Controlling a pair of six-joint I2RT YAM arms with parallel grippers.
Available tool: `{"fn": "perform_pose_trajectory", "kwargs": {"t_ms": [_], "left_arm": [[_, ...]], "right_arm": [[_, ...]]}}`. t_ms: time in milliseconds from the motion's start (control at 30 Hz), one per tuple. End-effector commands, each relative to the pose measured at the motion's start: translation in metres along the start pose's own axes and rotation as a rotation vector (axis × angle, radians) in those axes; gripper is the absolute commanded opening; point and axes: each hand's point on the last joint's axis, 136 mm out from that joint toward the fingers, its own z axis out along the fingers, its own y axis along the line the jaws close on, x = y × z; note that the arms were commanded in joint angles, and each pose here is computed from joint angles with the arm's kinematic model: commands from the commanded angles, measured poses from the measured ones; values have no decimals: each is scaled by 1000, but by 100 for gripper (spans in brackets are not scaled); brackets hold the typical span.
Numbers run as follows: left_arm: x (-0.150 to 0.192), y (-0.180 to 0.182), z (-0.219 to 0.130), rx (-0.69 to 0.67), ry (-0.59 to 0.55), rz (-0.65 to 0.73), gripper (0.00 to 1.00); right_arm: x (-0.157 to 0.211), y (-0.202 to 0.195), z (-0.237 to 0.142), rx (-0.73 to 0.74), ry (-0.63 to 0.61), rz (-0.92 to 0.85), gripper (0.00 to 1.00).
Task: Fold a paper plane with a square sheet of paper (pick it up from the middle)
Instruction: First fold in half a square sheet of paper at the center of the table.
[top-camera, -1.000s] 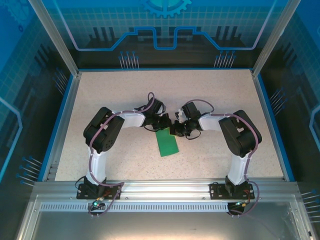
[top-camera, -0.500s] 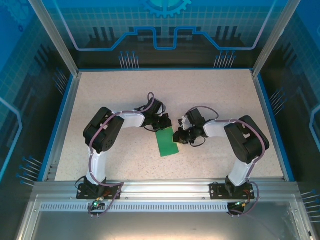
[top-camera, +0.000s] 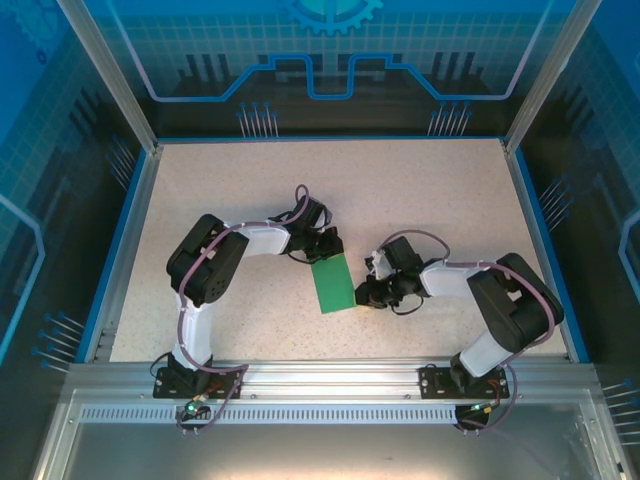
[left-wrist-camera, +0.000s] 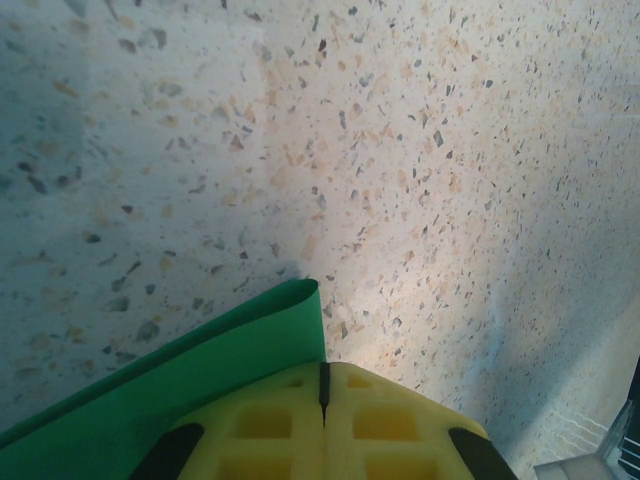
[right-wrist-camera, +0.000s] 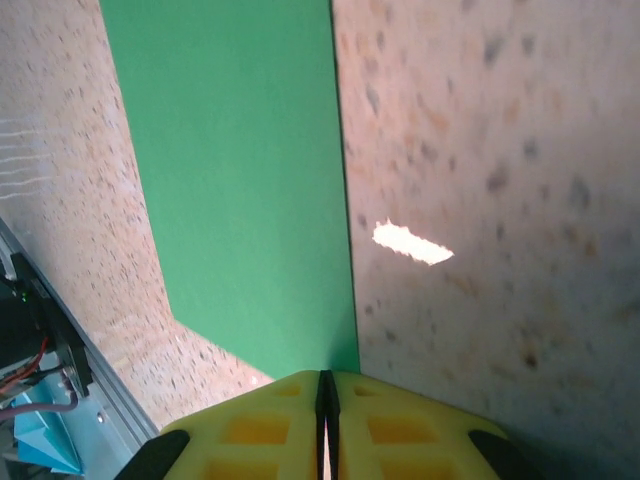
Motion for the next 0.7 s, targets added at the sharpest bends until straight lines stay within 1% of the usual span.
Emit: {"fn": "perform_pose_trajectory", "kwargs": {"t_ms": [0, 100, 233, 333, 400, 500, 667], "left_arm": [[11, 47, 8, -146, 20, -32, 6], [11, 44, 8, -138, 24, -28, 6], [11, 40, 5, -126, 25, -26, 6], [10, 35, 3, -120, 27, -20, 6], [9, 33, 2, -115, 28, -18, 6], [7, 27, -2, -104, 26, -15, 6], [4, 14, -7, -79, 22, -2, 6]], "right_arm": [[37, -16, -1, 68, 112, 74, 12], [21, 1, -9, 39, 73, 37, 12], [-19, 44, -24, -66, -40, -40, 13], [-46, 61, -25, -85, -92, -69, 13], [-58, 61, -19, -69, -99, -65, 13], [-67, 53, -6, -46, -82, -46, 12], [-62, 34, 8, -1, -48, -19, 11]]}}
